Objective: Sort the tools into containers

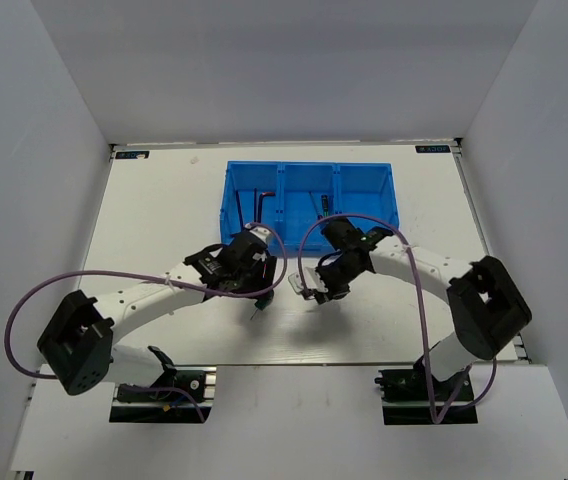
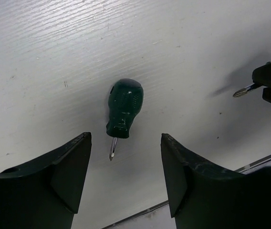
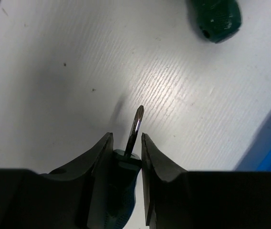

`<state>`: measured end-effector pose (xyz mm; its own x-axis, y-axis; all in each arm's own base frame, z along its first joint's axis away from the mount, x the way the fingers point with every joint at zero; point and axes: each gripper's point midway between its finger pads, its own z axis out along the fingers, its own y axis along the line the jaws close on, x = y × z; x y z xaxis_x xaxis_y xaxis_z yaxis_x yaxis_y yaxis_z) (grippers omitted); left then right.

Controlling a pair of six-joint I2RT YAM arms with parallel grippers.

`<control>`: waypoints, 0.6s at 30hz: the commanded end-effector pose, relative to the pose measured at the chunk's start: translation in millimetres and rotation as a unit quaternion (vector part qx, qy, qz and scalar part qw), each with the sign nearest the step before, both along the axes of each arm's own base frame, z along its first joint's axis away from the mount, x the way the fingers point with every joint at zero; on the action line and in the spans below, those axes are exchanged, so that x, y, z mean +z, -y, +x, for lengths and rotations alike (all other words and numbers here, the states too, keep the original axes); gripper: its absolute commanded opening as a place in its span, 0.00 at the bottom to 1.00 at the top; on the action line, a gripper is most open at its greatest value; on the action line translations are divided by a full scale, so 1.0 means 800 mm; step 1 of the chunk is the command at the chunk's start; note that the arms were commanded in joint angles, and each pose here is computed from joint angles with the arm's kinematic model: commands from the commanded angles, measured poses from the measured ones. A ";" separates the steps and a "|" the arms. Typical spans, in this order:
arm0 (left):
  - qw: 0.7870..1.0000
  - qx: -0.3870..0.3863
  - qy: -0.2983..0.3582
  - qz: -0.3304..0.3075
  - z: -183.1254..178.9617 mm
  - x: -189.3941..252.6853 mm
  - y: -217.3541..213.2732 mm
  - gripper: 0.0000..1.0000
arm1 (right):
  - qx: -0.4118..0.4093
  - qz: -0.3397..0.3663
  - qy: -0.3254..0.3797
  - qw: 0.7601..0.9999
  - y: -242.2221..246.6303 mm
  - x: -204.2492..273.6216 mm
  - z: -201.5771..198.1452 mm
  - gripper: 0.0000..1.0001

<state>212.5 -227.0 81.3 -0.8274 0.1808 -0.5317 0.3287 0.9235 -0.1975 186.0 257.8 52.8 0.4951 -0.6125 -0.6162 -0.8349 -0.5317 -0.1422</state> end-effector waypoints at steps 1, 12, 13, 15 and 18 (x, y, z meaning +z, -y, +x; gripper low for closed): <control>0.999 -0.025 0.029 -0.027 0.009 0.022 0.021 0.70 | -0.051 0.031 -0.013 0.998 -0.012 0.052 0.003 0.00; 0.998 -0.040 0.003 0.038 0.002 -0.023 0.021 0.73 | -0.284 -0.022 0.121 0.951 0.071 0.105 0.113 0.00; 0.998 -0.038 0.000 0.048 0.003 -0.030 0.018 0.73 | -0.303 -0.023 0.125 0.944 0.082 0.109 0.124 0.00; 0.998 -0.037 0.002 0.060 0.003 -0.036 0.017 0.73 | -0.357 -0.025 0.140 0.923 0.103 0.125 0.154 0.00; 0.996 -0.027 0.006 0.080 0.008 -0.042 0.010 0.73 | -0.406 -0.022 0.141 0.903 0.122 0.144 0.187 0.00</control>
<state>206.5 -232.7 35.0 -0.8324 0.3142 -0.4565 0.3893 0.9178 -0.0781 298.5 174.4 137.3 0.0996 -0.8692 -0.4843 -0.9386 0.0796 -0.3358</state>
